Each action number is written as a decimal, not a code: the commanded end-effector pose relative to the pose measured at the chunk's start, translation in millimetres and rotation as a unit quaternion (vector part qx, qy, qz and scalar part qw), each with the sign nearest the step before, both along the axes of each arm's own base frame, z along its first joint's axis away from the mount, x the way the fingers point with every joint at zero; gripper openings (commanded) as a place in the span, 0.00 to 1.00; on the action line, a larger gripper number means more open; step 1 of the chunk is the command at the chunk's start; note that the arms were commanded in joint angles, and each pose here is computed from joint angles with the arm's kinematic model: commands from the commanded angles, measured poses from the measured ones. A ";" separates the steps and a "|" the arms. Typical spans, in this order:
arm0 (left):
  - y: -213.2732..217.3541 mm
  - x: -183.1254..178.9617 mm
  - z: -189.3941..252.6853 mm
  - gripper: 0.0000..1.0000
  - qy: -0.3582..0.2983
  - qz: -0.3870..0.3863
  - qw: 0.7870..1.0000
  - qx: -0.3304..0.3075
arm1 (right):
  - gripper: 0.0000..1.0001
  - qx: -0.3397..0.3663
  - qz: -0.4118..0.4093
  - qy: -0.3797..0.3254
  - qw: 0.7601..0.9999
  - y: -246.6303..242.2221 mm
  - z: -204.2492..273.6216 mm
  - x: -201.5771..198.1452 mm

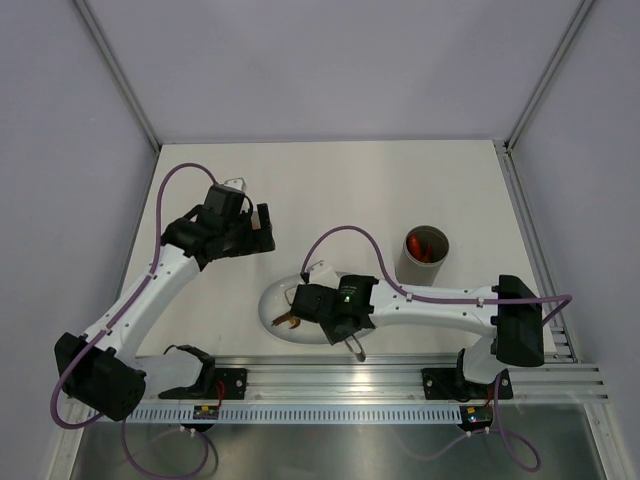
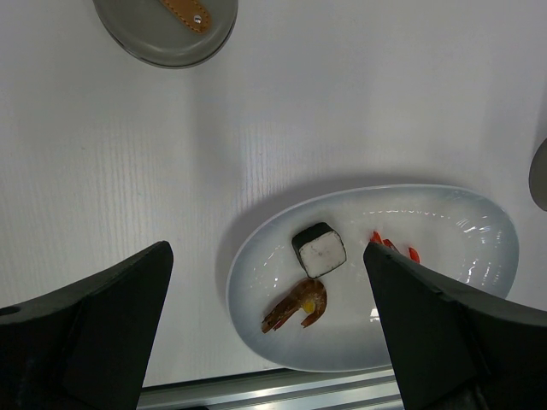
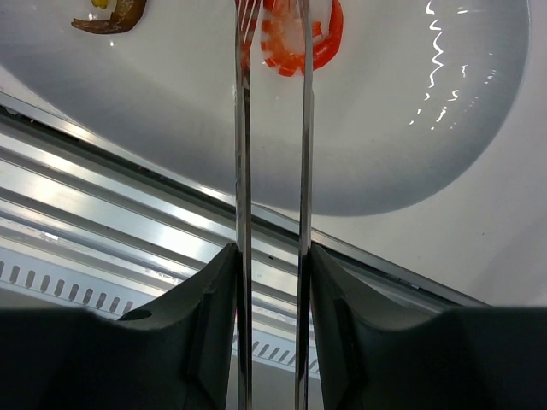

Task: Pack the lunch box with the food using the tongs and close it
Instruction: Pick up the fake food from the plate, then place the fake food in the packing box.

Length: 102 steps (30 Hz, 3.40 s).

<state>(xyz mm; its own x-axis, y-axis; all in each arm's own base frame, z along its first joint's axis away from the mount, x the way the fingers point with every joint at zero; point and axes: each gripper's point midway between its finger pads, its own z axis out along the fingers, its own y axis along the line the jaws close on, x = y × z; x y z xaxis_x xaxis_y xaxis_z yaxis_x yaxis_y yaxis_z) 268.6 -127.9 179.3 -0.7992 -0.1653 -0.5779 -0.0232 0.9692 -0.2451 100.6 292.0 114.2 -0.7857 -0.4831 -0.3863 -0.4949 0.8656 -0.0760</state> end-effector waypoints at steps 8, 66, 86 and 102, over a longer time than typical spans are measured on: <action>1.4 2.9 11.5 0.99 -0.026 0.002 1.000 -0.009 | 0.19 0.005 0.008 -0.008 1.000 4.5 3.5 0.4; -5.9 9.9 14.5 0.99 -0.024 -0.005 1.000 -0.016 | 0.05 0.048 -0.330 -0.209 0.919 -225.5 121.8 42.6; -5.9 9.5 14.2 0.99 -0.023 -0.006 1.000 -0.016 | 0.42 0.027 -0.347 -0.199 0.916 -233.1 108.1 40.5; -6.0 8.8 13.7 0.99 -0.023 -0.004 1.000 -0.017 | 0.20 0.059 -0.281 -0.179 0.941 -195.3 123.2 50.0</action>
<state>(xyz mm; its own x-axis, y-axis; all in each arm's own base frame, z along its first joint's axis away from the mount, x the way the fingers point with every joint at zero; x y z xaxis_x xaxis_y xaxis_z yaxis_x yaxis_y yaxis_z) 268.5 -128.9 178.3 -0.8024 -0.1640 -0.5738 -0.0213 0.9688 -0.2471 163.2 121.7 236.5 -0.6553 0.2004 -0.7283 0.1461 0.9796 0.1381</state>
